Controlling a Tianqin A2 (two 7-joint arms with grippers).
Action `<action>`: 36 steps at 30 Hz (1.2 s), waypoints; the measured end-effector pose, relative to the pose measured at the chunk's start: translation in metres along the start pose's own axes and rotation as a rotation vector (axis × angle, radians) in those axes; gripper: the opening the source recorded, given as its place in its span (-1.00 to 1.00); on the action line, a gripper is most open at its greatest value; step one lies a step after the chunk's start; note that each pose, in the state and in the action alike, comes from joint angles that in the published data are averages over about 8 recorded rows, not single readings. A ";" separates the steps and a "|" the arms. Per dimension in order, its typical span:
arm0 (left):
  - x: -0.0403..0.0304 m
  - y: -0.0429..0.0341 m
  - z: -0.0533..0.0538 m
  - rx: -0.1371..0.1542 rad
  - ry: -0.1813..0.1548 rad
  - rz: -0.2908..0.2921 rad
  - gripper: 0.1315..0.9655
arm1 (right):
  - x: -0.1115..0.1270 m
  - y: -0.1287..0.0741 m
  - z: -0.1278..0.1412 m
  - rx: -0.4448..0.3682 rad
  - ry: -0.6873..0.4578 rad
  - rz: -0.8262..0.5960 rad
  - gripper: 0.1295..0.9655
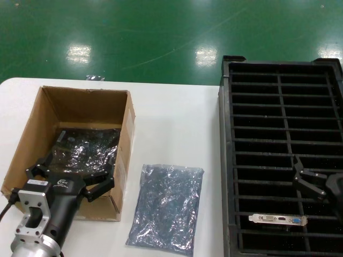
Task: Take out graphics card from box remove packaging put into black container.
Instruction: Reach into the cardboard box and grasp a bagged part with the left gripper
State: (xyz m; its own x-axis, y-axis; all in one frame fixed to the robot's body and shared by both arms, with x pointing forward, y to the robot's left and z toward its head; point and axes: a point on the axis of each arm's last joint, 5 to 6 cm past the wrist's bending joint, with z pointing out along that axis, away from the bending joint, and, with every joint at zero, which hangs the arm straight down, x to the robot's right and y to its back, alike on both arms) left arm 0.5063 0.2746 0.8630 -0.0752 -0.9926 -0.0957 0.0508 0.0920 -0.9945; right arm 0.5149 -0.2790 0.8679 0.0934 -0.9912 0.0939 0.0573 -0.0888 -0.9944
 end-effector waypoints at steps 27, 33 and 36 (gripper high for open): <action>-0.0929 -0.0751 0.051 0.060 0.140 0.639 1.00 | 0.000 0.000 0.000 0.000 0.000 0.000 1.00; -0.1225 -0.0954 0.087 -0.090 0.346 0.942 1.00 | 0.000 0.000 0.000 0.000 0.000 0.000 1.00; -0.1281 -0.0945 0.106 -0.193 0.449 1.060 1.00 | 0.000 0.000 0.000 0.000 0.000 0.000 1.00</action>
State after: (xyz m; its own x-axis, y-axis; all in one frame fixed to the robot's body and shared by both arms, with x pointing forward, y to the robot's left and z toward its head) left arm 0.6168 0.3846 0.9739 -0.4332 -0.2976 -0.8507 0.1500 0.9069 -0.3937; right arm 0.5149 -0.2790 0.8679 0.0934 -0.9912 0.0940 0.0573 -0.0889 -0.9944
